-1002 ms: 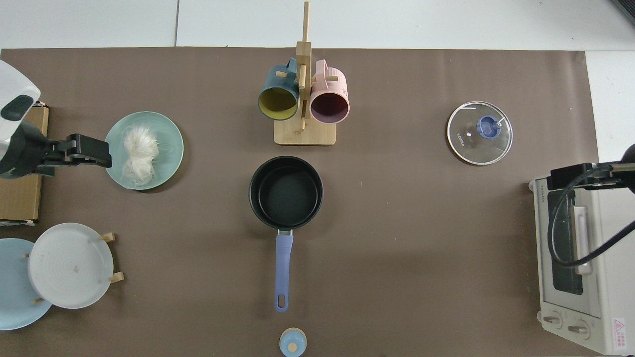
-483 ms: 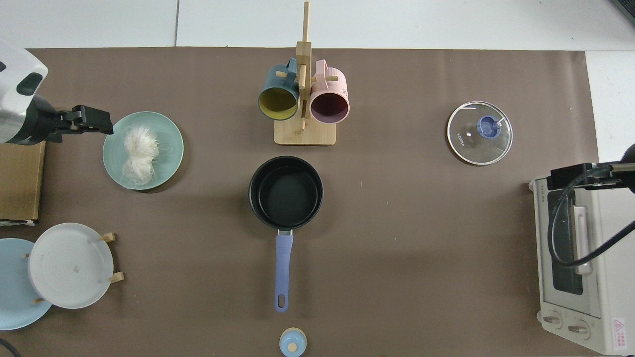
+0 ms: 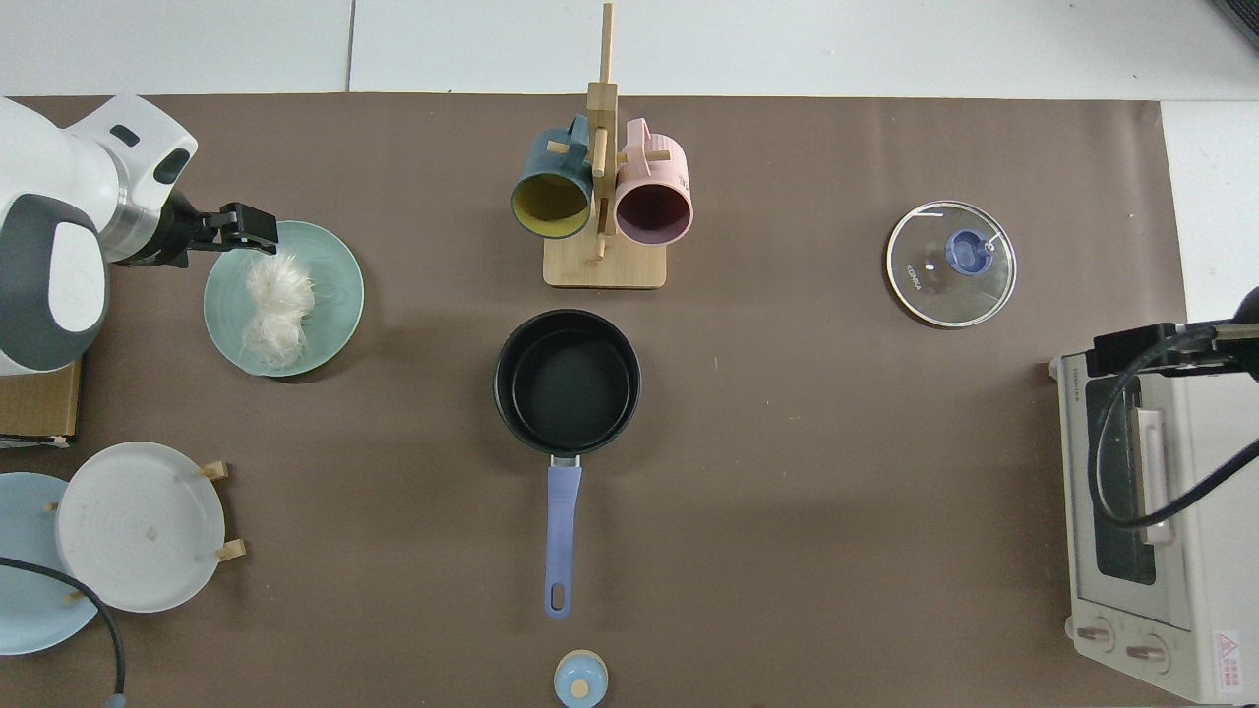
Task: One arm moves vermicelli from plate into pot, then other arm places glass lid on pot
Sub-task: 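Reach the left gripper down to the white vermicelli on the teal plate, then lift the vermicelli with the left gripper while the right gripper grasps the lid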
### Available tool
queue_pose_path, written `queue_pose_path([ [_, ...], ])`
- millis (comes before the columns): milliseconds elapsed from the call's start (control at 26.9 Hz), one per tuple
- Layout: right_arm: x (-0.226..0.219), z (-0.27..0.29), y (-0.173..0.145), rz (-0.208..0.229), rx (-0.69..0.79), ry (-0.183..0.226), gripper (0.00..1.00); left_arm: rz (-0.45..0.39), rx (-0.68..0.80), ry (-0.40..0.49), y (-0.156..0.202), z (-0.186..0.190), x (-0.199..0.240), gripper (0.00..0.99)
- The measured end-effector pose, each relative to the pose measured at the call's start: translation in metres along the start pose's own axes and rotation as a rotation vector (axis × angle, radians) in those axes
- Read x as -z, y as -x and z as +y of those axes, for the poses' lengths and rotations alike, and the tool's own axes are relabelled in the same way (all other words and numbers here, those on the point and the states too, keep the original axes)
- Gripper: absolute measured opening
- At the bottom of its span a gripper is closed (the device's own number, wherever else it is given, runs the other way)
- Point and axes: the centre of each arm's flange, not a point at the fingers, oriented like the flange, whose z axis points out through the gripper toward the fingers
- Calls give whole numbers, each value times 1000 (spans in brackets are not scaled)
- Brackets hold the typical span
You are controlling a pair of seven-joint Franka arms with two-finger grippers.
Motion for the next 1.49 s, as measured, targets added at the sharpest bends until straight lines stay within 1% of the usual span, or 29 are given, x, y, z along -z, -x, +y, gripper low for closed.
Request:
queue_pose_path([
  [186, 0, -2, 0, 0, 3, 0, 1000, -5, 0, -11, -3, -2, -33, 991],
  [371, 0, -1, 0, 0, 2, 0, 1000, -8, -13, -35, 2, -4, -77, 991],
  [446, 0, -1, 0, 0, 2, 0, 1000, -12, -16, -37, 5, -4, -88, 991],
  [594, 0, -1, 0, 0, 1, 0, 1000, -22, -16, -38, 9, -5, -99, 991],
  [817, 0, -1, 0, 0, 1, 0, 1000, -15, -7, -36, 13, -5, -112, 991],
  [1040, 0, 0, 0, 0, 0, 1, 1000, -12, -7, -34, 20, -6, -139, 991],
  [1188, 0, 10, 0, 0, -18, 2, 1000, -15, -6, -34, 22, -7, -151, 991],
  [1374, 0, 26, 0, 0, -41, 2, 1000, -14, -6, -33, 22, -7, -153, 969],
  [1411, 0, 27, 0, 4, -43, 2, 1000, -14, -6, -33, 22, -7, -153, 912],
  [1448, 0, 27, -1, 10, -44, 2, 1000, -14, -6, -33, 22, -7, -153, 828],
  [1485, 1, 27, -2, 19, -44, 1, 1000, -14, -6, -33, 22, -7, -152, 767],
])
